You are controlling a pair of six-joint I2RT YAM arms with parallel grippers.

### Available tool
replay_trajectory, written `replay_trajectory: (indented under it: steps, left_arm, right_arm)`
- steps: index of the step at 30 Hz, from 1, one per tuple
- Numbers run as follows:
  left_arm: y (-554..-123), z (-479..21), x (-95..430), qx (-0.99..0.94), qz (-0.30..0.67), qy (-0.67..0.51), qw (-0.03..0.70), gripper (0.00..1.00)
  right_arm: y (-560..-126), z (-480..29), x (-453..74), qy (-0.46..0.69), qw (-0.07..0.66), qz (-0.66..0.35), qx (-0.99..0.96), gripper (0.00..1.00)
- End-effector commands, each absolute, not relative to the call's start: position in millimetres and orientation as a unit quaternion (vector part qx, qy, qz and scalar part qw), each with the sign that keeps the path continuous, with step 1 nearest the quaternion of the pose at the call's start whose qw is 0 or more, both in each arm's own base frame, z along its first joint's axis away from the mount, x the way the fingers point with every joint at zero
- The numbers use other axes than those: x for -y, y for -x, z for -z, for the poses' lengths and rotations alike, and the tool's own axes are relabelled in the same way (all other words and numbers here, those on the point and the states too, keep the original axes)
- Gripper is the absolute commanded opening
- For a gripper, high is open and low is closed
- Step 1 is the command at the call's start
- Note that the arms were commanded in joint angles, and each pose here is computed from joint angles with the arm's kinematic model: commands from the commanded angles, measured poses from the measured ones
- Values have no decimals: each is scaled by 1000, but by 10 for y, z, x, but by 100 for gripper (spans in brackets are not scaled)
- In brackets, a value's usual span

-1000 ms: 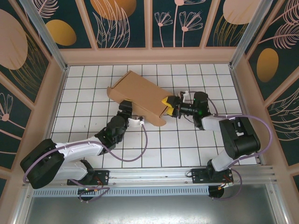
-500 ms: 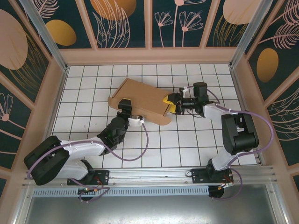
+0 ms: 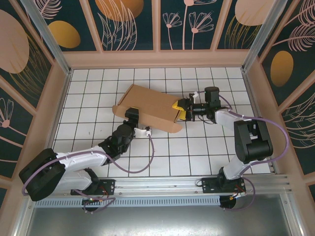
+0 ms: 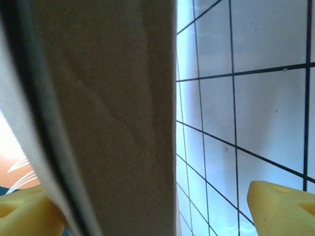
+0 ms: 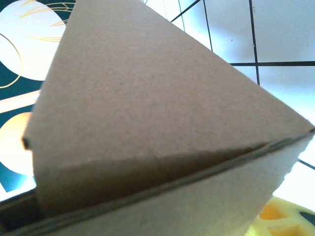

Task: Fold the paper box

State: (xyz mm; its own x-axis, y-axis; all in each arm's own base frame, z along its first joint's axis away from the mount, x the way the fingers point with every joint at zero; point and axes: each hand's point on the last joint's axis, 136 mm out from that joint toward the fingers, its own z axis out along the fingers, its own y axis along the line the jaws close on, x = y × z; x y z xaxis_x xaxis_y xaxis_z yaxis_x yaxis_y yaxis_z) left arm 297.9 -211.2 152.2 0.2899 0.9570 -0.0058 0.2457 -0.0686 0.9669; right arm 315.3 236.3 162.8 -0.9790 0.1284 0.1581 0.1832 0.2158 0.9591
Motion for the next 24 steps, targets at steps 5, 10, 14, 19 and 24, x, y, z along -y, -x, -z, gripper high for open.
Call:
replay_trajectory:
  steps: [5,10,14,19,24]
  left_arm:
    - [-3119,-1827,2283,-462,-379,-608,522,83]
    - [-3091,-1902,2292,-454,-376,-605,536,69]
    - [-3080,-1873,2278,-455,-377,-607,531,58]
    - [-3052,-1880,2266,-456,-375,-616,521,48]
    - [-3011,-1853,2277,-467,-351,-642,496,41]
  right_arm:
    - [-2907,-1888,-2515,37,33,637,769,31]
    - [-2877,-1834,-2508,44,37,639,767,32]
    - [-2877,-1806,-2506,46,38,637,768,39]
    - [-2942,-1841,-2478,49,17,637,769,48]
    - [-2979,-1843,-2454,58,4,640,766,62]
